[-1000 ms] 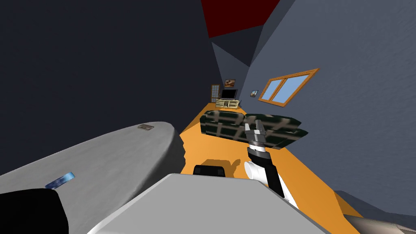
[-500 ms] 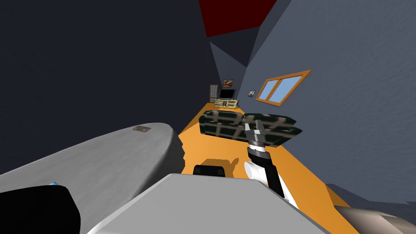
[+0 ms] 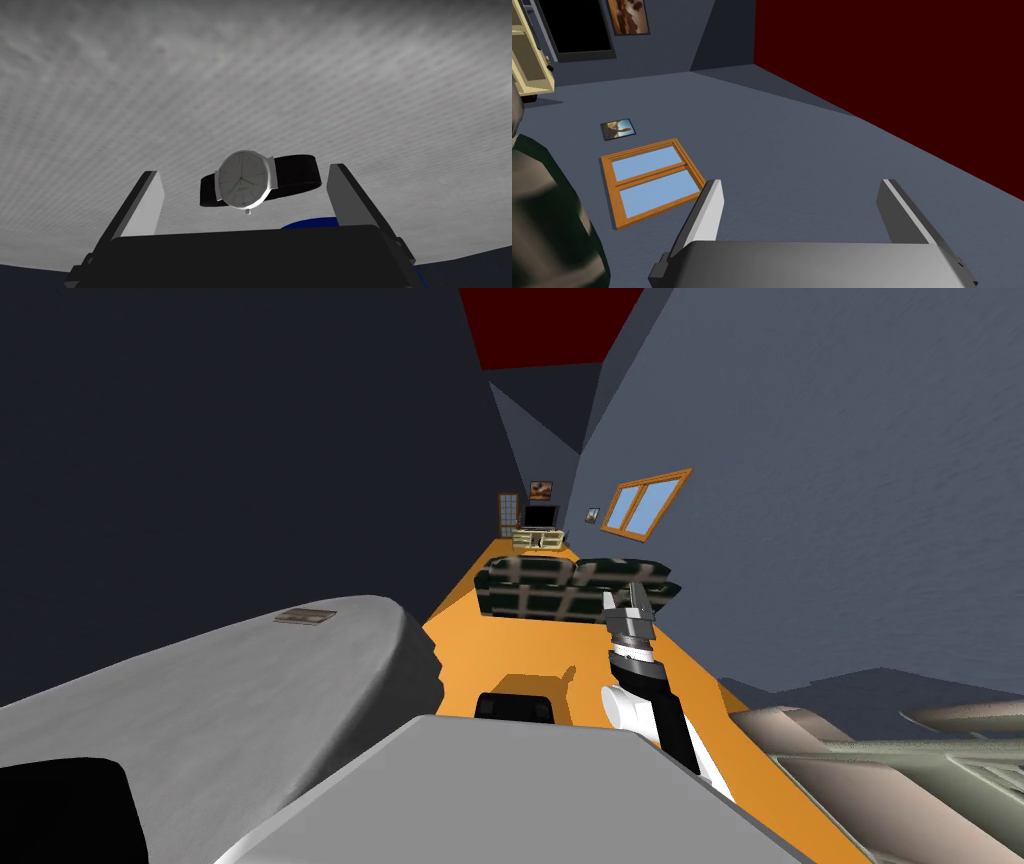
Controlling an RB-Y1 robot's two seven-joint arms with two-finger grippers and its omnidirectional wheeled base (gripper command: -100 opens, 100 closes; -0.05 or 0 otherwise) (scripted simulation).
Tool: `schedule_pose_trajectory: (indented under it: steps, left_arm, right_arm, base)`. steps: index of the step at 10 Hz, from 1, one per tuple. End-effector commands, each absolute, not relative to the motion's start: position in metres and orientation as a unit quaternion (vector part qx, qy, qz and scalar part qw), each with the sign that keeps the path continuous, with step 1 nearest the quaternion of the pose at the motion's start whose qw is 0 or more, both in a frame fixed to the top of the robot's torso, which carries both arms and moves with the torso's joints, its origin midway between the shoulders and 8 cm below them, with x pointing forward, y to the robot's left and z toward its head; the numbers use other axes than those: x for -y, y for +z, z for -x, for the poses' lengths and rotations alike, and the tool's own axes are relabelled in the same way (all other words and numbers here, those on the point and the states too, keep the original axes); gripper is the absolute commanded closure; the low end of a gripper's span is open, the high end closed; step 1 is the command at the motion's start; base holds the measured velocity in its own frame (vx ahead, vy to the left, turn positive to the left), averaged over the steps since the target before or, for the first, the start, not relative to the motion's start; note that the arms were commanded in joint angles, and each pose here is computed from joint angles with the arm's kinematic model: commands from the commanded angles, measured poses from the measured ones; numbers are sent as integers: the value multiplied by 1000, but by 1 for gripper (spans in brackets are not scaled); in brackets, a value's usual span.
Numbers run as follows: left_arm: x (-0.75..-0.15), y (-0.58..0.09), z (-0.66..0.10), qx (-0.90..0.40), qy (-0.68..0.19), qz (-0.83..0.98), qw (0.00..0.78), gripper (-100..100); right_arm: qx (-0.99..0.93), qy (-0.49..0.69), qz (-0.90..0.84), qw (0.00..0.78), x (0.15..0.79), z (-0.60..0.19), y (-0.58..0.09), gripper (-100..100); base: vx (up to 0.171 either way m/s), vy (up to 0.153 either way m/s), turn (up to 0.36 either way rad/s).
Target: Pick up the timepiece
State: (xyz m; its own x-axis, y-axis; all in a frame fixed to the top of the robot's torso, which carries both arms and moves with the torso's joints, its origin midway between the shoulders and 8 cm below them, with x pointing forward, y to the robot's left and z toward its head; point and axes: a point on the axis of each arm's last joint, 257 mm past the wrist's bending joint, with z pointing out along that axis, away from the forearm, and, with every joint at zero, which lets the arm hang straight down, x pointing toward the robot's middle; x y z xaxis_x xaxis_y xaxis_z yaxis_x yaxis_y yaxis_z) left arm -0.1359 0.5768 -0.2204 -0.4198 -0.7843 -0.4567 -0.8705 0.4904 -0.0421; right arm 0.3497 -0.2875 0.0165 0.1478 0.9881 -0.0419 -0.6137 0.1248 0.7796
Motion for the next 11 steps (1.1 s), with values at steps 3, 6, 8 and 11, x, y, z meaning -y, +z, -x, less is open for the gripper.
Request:
schedule_pose_trajectory:
  steps: [3, 6, 8, 11]
  left_arm:
    - [-583, -224, 136, -829, 104, 507, 214, 100]
    - [-583, -223, 137, -830, 104, 505, 213, 100]
    - [-583, -223, 137, -830, 105, 505, 213, 0]
    - [-573, -217, 135, -841, 99, 487, 214, 100]
  right_arm:
    - [-297, 581, -316, 689, 288, -350, 16, 0]
    - [-297, 581, -316, 689, 288, -350, 16, 0]
    - [-297, 581, -316, 689, 288, -350, 16, 0]
    - [-297, 581, -316, 689, 288, -350, 16, 0]
  base:
    - [-58, -29, -125]
    - [-2, -1, -4]
    - [0, 0, 0]
    - [62, 50, 217]
